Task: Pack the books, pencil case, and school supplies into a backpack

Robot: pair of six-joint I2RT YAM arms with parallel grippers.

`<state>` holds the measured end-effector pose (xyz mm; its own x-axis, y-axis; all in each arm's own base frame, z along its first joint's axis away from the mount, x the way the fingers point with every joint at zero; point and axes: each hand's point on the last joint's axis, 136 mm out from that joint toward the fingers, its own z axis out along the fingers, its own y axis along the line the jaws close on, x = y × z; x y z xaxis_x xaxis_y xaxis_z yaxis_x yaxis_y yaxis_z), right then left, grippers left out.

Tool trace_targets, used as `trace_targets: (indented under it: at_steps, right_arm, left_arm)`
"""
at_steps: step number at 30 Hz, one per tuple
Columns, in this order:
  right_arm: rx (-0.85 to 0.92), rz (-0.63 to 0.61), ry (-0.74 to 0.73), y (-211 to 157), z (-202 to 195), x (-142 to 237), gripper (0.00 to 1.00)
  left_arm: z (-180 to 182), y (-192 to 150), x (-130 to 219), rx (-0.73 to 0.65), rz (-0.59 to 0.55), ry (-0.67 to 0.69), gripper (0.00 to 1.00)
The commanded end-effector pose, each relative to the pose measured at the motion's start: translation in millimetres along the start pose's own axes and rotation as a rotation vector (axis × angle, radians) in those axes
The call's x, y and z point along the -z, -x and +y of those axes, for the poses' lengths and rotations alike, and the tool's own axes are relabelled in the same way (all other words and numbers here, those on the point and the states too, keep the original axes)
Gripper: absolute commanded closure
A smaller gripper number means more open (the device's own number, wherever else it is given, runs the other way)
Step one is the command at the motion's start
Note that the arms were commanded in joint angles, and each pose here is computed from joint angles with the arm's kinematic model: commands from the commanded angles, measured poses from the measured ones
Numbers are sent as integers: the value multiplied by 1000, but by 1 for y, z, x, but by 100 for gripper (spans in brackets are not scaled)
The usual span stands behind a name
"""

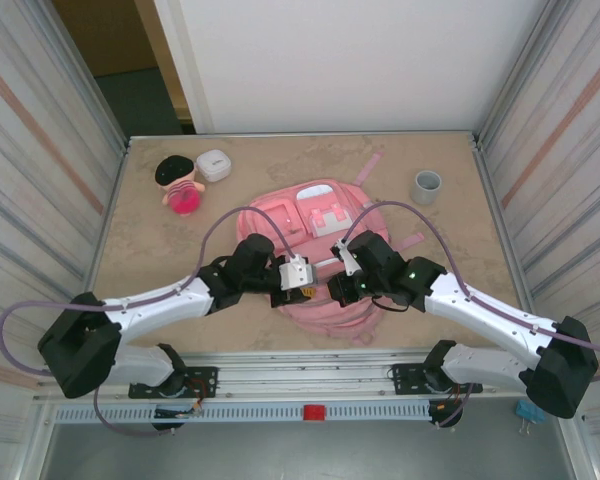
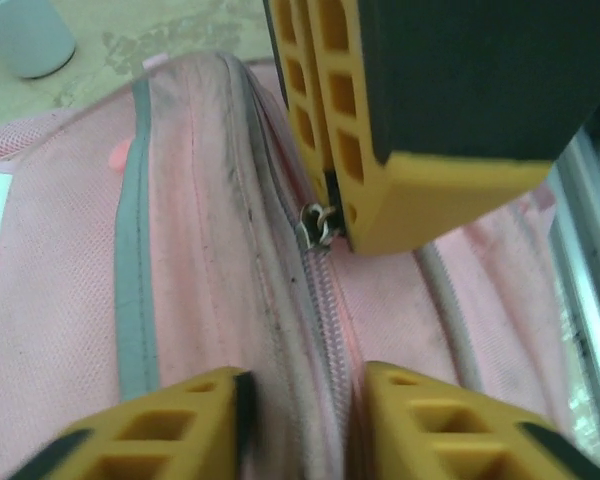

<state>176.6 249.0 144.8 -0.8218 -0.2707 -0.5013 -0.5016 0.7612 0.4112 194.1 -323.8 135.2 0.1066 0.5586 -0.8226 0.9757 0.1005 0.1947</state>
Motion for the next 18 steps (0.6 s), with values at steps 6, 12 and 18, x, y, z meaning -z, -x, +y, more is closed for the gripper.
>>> trace_targets:
  at_steps: [6, 12, 18]
  right_arm:
    - [-64, -65, -26, 14, -28, 30, 100]
    - [-122, -80, 20, 15, -40, 39, 100]
    - [-9, -17, 186, 10, 9, 20, 100]
  left_arm:
    - [16, -9, 19, -37, 48, 105, 93]
    - [31, -31, 54, 14, 96, 207, 94]
    - [37, -34, 68, 25, 117, 241, 80]
